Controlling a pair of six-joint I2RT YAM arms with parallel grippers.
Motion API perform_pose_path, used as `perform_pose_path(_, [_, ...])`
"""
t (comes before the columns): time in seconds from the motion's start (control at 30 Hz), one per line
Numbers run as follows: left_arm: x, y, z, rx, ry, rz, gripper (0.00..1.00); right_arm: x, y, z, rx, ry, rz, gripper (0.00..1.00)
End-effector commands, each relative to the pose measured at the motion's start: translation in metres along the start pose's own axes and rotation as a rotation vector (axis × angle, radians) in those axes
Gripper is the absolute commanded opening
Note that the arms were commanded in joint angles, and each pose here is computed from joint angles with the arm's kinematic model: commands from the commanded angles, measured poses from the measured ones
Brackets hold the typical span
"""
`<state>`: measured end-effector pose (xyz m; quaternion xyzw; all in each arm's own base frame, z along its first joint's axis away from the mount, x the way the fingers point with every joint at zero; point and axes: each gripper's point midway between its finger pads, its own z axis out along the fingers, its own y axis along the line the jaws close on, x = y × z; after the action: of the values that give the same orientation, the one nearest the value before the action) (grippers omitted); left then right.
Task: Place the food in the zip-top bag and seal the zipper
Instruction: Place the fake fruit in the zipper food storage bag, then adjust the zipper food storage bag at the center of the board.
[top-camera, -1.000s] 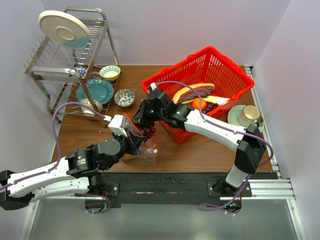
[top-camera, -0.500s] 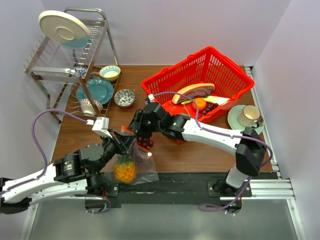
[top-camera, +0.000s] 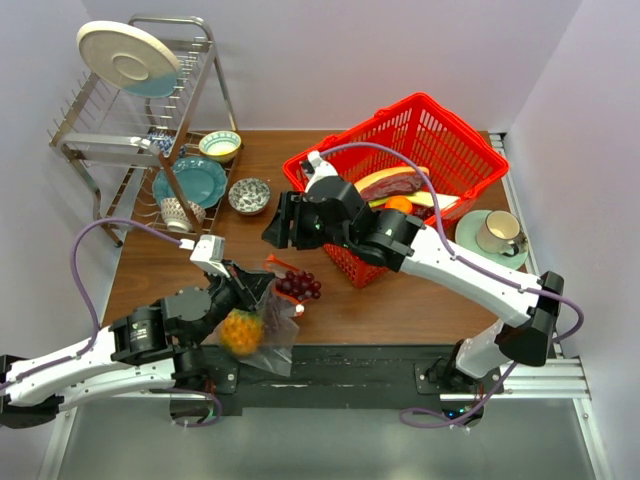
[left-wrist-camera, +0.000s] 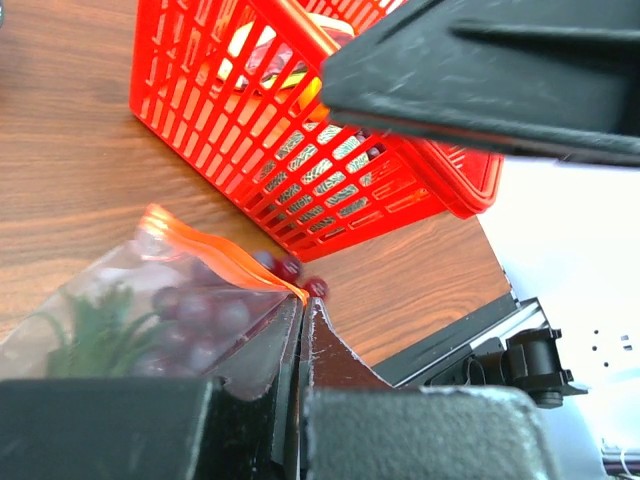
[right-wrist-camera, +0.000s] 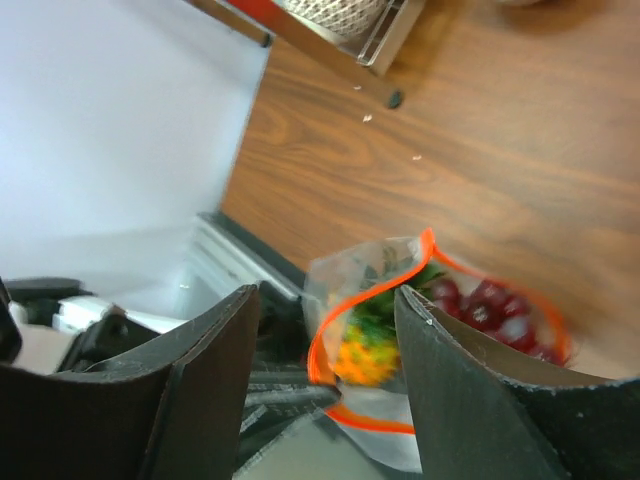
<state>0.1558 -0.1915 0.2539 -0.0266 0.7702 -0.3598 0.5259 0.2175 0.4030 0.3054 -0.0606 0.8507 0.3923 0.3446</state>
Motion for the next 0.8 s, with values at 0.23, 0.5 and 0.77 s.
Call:
perform_pose_path(0.23, [-0.023, -0.022, 0.000, 0.069, -0.062, -0.003, 0.00, 0.048, -0.088, -0.033, 0.284, 0.260, -0.369, 0.59])
perform_pose_path(0.5, [-0.026, -0.028, 0.002, 0.072, -0.058, 0.021, 0.00, 0.059, -0.126, -0.056, 0.367, 0.235, -0.378, 0.44])
perform_pose_path(0.77, [-0.030, -0.034, 0.003, 0.073, -0.052, 0.044, 0.00, 0.083, -0.157, -0.055, 0.428, 0.270, -0.378, 0.00])
